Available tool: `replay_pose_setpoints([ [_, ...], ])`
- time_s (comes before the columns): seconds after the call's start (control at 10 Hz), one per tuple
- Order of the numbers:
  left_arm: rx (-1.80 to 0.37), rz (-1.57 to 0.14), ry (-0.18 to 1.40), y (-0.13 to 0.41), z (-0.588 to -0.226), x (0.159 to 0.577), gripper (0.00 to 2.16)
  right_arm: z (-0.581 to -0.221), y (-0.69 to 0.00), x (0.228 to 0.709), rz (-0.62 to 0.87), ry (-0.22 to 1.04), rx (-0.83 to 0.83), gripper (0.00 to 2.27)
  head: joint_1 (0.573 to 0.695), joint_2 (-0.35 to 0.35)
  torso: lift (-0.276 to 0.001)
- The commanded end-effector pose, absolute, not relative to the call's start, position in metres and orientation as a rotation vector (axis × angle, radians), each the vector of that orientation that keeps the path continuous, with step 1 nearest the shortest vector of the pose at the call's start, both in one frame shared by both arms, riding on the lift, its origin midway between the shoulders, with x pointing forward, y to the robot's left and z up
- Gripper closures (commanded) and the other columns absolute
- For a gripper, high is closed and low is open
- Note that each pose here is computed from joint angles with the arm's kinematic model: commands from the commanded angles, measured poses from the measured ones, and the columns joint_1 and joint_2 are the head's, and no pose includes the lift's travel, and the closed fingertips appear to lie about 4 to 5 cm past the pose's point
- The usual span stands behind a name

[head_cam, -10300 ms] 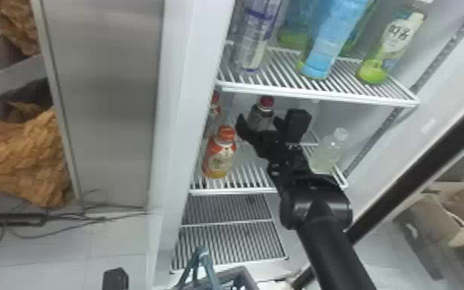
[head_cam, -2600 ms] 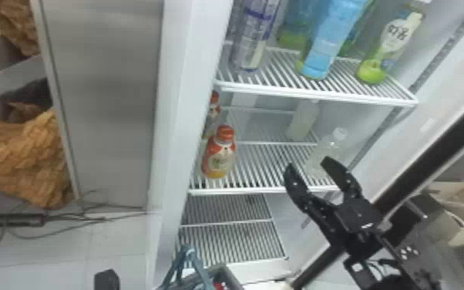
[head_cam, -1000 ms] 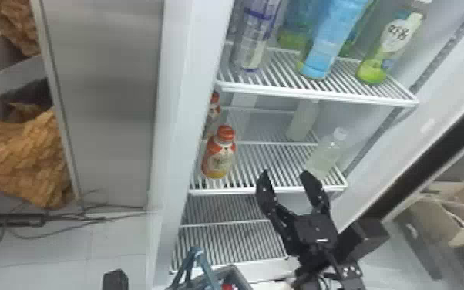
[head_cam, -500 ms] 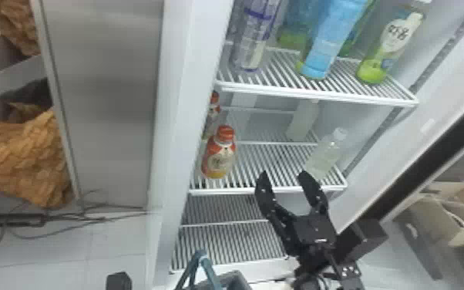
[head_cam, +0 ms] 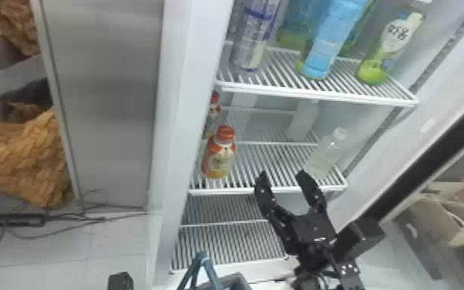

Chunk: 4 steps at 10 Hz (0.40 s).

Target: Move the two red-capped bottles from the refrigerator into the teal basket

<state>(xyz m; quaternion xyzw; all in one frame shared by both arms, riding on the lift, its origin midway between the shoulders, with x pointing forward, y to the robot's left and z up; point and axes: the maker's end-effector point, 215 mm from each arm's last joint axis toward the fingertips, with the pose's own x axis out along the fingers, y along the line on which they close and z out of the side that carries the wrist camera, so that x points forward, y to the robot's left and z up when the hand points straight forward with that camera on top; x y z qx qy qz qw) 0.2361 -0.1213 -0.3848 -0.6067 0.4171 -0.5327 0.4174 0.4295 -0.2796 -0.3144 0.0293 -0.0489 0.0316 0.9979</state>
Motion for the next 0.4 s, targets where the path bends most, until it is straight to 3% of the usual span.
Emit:
replay_pose_setpoints([
  [0.0,-1.522,-1.337,1.047,-0.1209,-0.3848,0.2362,1.09,-0.3148,-0.2797,0.4296,0.064,-0.097,0.058,0.24,0.695,-0.350,-0.228],
  [0.3,-1.519,-1.344,1.059,-0.1225,-0.3848,0.2325,1.09,-0.3147,-0.2792,0.4295,0.067,-0.098,0.060,0.24,0.695,-0.350,-0.228],
])
